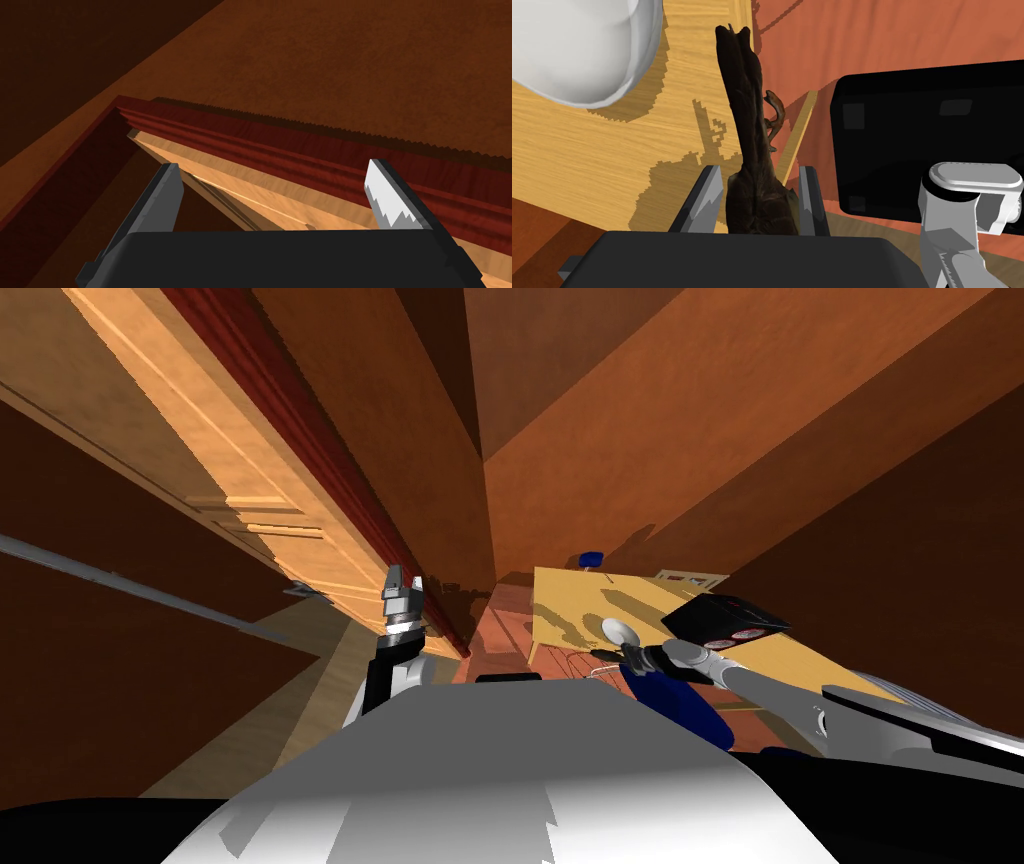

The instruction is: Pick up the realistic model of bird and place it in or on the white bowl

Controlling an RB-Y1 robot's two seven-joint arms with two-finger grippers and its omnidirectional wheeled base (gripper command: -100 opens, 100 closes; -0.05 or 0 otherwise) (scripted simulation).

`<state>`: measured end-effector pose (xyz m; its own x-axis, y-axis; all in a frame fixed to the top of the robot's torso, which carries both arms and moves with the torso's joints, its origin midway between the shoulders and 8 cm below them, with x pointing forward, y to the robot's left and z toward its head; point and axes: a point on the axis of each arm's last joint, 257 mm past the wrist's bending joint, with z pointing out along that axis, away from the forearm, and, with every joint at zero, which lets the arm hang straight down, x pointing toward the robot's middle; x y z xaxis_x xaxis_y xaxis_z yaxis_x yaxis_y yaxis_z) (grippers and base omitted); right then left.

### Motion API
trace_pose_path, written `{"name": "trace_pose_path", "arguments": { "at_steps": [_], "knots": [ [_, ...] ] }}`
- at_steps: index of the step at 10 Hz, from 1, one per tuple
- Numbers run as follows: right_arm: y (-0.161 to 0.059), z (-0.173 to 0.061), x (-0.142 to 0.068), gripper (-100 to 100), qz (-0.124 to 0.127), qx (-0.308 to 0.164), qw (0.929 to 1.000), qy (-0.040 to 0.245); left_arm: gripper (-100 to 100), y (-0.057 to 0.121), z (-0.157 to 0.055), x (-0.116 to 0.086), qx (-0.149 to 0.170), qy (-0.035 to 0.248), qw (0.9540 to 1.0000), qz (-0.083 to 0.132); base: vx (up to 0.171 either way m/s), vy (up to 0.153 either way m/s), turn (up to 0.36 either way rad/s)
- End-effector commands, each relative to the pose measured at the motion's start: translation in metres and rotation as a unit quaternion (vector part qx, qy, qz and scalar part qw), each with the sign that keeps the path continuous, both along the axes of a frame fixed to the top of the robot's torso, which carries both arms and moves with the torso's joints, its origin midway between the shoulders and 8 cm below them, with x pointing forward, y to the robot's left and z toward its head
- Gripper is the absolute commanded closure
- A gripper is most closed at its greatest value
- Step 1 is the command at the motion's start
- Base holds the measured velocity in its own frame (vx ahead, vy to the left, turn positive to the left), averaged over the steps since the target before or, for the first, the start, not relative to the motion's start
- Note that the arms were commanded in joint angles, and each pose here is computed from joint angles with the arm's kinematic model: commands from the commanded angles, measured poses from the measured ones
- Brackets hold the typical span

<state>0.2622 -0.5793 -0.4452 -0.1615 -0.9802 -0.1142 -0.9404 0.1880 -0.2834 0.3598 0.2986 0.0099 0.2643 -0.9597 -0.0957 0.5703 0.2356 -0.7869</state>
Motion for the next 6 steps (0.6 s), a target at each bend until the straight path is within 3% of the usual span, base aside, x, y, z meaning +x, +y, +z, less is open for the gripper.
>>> {"name": "trace_pose_path", "arguments": {
  "at_steps": [1, 2, 6],
  "knots": [
    [0.015, 0.004, 0.014, 100, -0.009, 0.022, 0.9996, -0.012, 0, 0.000, 0.000, 0.000, 0.000, 0.000, 1.0000, 0.000, -0.086, -0.283, 0.089],
    [0.015, 0.004, 0.014, 100, -0.009, 0.022, 0.9996, -0.012, 0, 0.000, 0.000, 0.000, 0.000, 0.000, 1.0000, 0.000, -0.021, -0.200, 0.029],
    [0.053, 0.013, 0.052, 100, -0.028, 0.076, 0.9958, -0.044, 0, 0.000, 0.000, 0.000, 0.000, 0.000, 1.0000, 0.000, -0.060, -0.226, 0.096]
  ]
}}
